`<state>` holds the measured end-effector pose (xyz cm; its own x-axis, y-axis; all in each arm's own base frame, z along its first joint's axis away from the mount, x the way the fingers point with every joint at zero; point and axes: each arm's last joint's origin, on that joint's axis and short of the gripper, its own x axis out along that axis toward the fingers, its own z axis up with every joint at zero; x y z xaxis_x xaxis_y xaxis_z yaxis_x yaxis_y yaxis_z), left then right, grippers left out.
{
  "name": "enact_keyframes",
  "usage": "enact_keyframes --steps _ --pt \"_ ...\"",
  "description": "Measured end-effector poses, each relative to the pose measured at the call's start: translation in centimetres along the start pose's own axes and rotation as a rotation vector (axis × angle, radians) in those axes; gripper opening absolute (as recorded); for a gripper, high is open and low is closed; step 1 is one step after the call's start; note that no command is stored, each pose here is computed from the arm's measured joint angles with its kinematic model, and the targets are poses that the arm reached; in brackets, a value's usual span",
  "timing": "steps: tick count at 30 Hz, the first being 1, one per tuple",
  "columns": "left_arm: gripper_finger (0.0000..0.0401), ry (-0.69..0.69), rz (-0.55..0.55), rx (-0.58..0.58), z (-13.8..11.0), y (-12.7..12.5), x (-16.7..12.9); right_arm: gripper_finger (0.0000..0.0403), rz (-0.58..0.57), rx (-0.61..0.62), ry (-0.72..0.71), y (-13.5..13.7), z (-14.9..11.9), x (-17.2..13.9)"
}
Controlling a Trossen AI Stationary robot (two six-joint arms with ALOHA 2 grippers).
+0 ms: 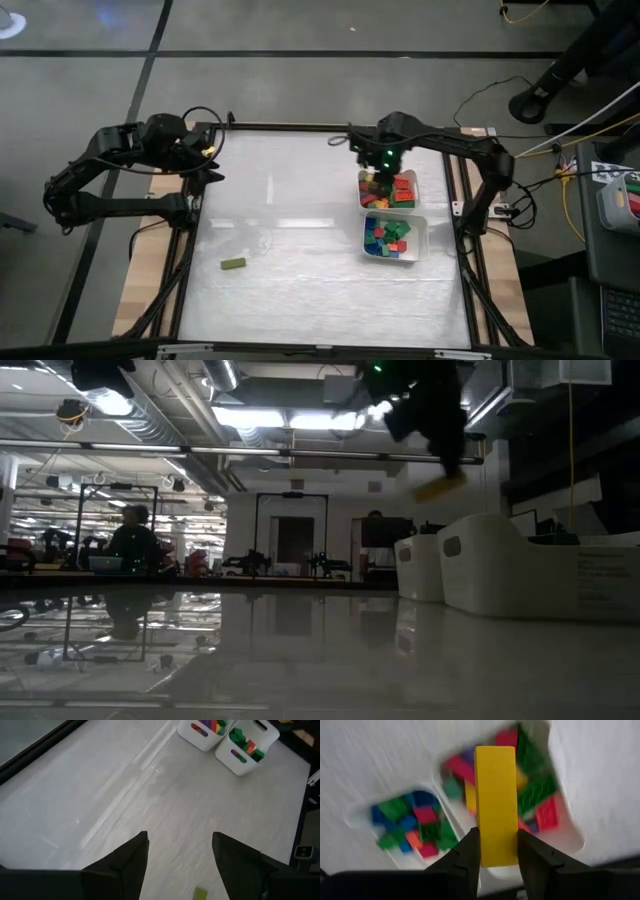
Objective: Sort blocks by size
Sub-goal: Put the yellow thin rectangle block into the top white bin, then put the green thin rectangle block into the top white bin
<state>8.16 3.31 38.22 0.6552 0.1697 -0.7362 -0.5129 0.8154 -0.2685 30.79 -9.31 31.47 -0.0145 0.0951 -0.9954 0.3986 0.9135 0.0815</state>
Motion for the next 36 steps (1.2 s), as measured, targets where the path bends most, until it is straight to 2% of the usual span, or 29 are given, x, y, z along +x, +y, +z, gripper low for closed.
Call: enact_keyframes --steps 3,6,13,20,23,27,32,36 --pt "0.0205 0.023 0.004 0.022 -0.2 0.1 0.0 0.0111 0.001 0.013 0.07 -0.2 -1.4 1.5" --pt "0.0205 0.063 0.012 0.026 -0.5 0.1 0.1 0.0111 -0.007 0.057 0.132 -0.4 -1.8 3.0" --pt "0.0205 0.144 -0.009 0.058 -1.0 -0.3 0.4 0.0115 -0.02 0.067 0.224 -0.7 -2.5 5.3" --pt "0.0205 0.21 -0.058 0.133 -0.5 -1.5 1.7 0.0181 -0.059 0.067 0.241 -0.9 -2.7 5.8" --pt "0.0205 0.263 -0.074 0.175 -0.6 -2.2 3.7 0.0209 -0.096 0.062 0.237 -1.0 -2.7 5.8" --pt "0.0205 0.367 -0.08 0.23 -2.0 -2.9 7.4 0.0232 -0.107 0.06 0.234 -1.0 -2.6 5.8" --pt "0.0205 0.536 -0.072 0.257 -5.0 -3.5 11.2 0.0241 -0.091 0.063 0.235 -0.9 -2.6 5.8" --pt "0.0205 0.609 -0.083 0.271 -7.3 -4.2 13.1 0.0241 -0.082 0.064 0.236 -0.9 -2.6 5.8"
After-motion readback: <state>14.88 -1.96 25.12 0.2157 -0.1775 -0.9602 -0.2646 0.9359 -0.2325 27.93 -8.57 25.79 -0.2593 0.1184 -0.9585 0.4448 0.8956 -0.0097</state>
